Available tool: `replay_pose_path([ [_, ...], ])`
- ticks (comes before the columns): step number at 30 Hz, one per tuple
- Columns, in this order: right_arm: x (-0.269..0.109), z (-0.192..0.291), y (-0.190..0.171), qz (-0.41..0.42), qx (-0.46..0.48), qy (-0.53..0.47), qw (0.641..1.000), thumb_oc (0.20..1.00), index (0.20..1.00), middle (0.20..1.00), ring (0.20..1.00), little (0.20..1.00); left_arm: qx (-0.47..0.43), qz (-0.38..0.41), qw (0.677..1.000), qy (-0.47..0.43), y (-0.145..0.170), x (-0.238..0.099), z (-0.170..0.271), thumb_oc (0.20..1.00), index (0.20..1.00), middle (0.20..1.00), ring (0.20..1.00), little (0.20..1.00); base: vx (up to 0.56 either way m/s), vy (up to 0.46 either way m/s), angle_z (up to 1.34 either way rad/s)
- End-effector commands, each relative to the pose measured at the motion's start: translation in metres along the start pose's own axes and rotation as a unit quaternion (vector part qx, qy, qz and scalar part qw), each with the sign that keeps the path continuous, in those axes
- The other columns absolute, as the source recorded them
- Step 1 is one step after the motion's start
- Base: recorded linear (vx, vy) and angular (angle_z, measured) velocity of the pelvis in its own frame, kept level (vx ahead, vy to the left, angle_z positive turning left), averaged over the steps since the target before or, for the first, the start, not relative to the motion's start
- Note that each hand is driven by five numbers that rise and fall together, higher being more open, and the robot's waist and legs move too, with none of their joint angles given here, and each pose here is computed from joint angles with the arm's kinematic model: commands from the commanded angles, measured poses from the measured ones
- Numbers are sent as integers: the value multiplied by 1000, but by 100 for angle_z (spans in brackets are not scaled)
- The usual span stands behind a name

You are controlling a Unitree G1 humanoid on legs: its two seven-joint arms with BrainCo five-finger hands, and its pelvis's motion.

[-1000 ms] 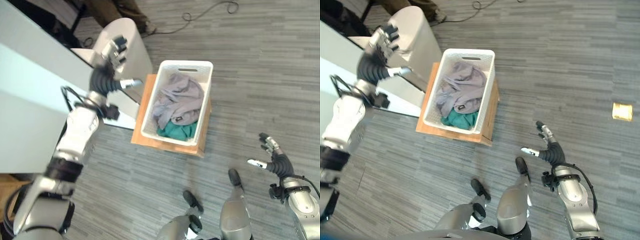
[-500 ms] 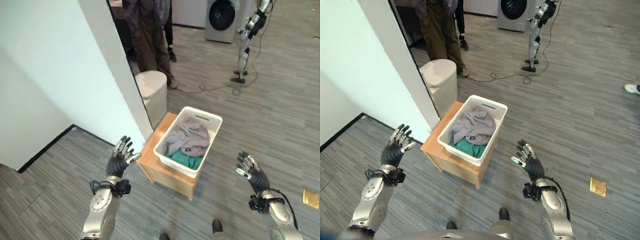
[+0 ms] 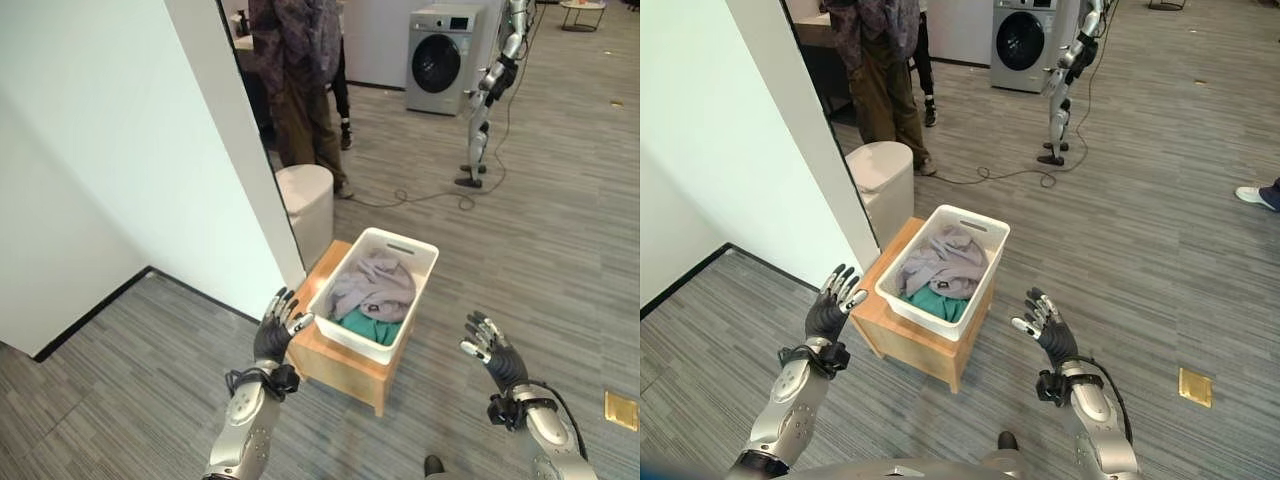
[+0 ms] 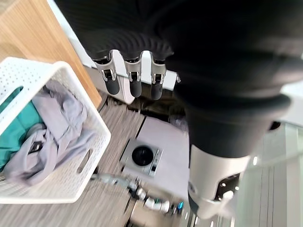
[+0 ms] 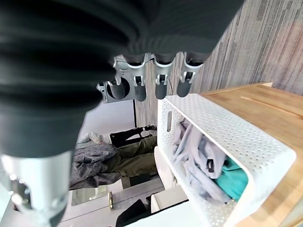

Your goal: Pick up bed clothes into laundry basket.

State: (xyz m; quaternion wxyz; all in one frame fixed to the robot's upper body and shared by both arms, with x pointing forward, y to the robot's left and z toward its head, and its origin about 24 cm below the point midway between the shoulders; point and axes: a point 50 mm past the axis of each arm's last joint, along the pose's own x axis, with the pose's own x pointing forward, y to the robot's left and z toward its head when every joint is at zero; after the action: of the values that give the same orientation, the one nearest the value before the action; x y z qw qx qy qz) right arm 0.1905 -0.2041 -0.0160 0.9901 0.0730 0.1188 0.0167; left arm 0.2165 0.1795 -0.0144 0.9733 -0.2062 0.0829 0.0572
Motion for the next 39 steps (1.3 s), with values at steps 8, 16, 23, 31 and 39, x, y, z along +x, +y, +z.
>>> replay_pose_path([
  [8,13,38,14,46,-45,-86,994,1000,1000,1000,1000,1000,69,-19,996,-54,3,7,25,1000,1000,1000,1000,1000,0,0,0],
  [16,11,38,11,41,-63,-84,994,1000,1000,1000,1000,1000,92,-16,993,-76,1,10,33,1000,1000,1000,1000,1000,0,0,0],
  [23,11,35,15,56,-72,-76,993,1000,1000,1000,1000,1000,93,-21,992,-80,0,10,34,1000,1000,1000,1000,1000,0,0,0],
  [31,12,37,17,67,-83,-80,991,1000,1000,1000,1000,1000,95,-14,992,-83,2,9,36,1000,1000,1000,1000,1000,0,0,0],
  [39,13,37,18,70,-89,-79,990,1000,1000,1000,1000,1000,95,-14,992,-87,2,9,37,1000,1000,1000,1000,1000,0,0,0],
])
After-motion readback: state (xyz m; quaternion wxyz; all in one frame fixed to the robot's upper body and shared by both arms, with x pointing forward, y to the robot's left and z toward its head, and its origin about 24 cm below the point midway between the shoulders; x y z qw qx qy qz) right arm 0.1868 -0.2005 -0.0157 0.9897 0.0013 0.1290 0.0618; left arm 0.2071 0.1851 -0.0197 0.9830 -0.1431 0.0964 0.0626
